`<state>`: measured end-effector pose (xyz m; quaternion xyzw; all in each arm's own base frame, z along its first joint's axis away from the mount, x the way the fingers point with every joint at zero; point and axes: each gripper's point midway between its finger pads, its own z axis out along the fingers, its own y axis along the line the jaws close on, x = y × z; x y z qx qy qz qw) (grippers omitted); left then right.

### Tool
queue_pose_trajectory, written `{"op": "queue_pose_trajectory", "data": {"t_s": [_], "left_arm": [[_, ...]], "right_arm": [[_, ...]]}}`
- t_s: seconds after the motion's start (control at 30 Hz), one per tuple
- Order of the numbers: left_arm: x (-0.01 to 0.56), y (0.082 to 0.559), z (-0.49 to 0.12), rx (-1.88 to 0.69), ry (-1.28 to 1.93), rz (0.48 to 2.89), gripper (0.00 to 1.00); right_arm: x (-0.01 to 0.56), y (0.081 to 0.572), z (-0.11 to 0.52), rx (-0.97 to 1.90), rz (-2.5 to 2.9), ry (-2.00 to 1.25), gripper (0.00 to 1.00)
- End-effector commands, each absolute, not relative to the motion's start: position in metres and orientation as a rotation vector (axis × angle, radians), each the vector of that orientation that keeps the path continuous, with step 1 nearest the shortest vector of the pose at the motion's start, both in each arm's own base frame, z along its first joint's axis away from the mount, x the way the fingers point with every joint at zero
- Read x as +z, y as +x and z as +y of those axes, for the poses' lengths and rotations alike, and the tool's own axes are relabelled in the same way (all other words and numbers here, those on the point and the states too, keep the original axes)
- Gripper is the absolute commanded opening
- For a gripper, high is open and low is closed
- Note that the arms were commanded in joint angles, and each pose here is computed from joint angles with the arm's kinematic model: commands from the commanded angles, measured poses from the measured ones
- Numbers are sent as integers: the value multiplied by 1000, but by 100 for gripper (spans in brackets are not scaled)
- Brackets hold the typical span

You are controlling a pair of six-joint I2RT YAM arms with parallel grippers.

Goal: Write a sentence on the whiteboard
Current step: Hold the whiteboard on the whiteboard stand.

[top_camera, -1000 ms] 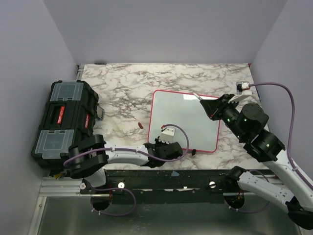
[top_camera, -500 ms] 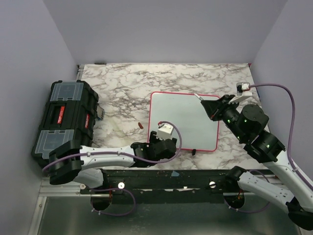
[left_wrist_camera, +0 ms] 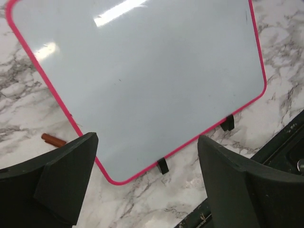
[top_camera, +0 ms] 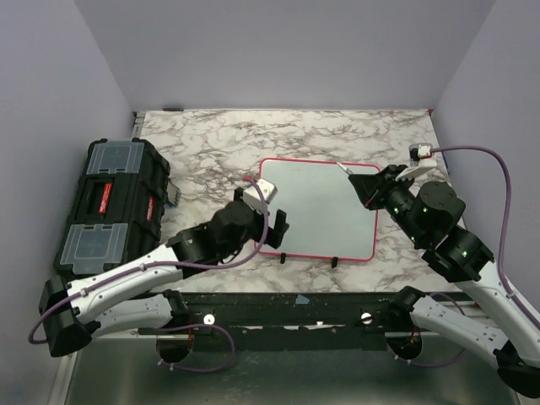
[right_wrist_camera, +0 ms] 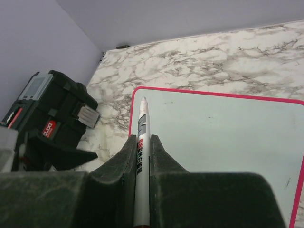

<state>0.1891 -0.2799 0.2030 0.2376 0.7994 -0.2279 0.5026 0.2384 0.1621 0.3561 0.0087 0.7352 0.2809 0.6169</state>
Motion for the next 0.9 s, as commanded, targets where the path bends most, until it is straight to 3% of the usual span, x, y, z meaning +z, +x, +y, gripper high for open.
{"op": "queue_pose_trajectory", "data": {"t_s": [0.0,0.4,0.63,0.87], "left_arm": [[263,213,-272,-735,644,1791,92],[322,299,-260,-924,730,1768,98],[320,345,-284,-1022,869,1866,83],[300,379,-302,-1201,948,1890,74]], "right_arm": [[348,230,162,650,1738,-11,1],[340,226,165,655,1767,-46,1],[334,223,180,700,1785,-127,1],[325,219,181,704,1819,-147,1]]}}
